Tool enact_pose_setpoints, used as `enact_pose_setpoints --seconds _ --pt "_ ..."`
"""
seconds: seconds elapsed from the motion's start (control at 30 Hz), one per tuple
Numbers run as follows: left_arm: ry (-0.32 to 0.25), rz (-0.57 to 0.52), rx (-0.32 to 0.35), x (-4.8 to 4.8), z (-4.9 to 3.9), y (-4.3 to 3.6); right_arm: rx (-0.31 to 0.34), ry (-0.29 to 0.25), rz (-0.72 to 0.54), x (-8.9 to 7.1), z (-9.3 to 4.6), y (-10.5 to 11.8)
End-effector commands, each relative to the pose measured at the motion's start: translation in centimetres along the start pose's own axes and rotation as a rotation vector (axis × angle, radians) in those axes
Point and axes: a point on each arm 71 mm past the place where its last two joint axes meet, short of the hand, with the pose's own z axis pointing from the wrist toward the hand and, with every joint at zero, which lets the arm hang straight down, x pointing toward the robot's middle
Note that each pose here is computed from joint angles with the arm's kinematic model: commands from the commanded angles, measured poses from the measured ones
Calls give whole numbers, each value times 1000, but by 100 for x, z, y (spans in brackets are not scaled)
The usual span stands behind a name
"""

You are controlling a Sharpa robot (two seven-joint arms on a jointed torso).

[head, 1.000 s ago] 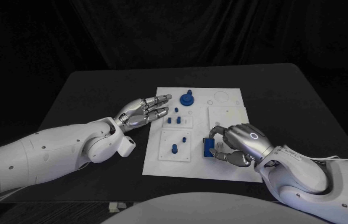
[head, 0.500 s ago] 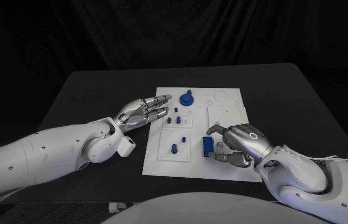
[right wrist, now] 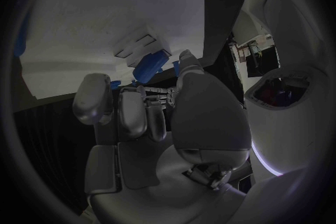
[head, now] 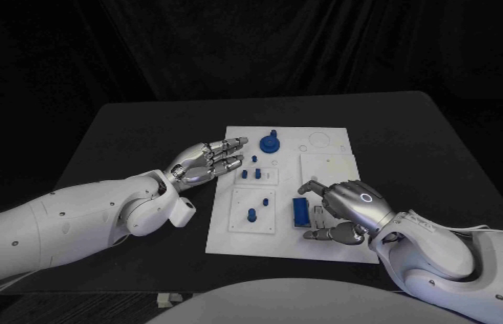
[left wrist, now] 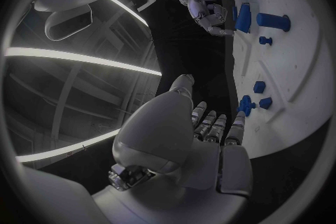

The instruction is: Assemble the parts on the task board

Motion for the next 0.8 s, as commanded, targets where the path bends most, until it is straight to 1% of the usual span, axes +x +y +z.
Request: enact_pose_setpoints --seconds 0.03,0.27,0.8 --pt "9 -11 15 19 9 -8 12 13 -4 16 -3 -3" --pt "10 -11 14 21 10 -7 12 12 -5 24 9 -6" --pt "10 -12 14 23 11 -7 15 30 -16 68 61 -14"
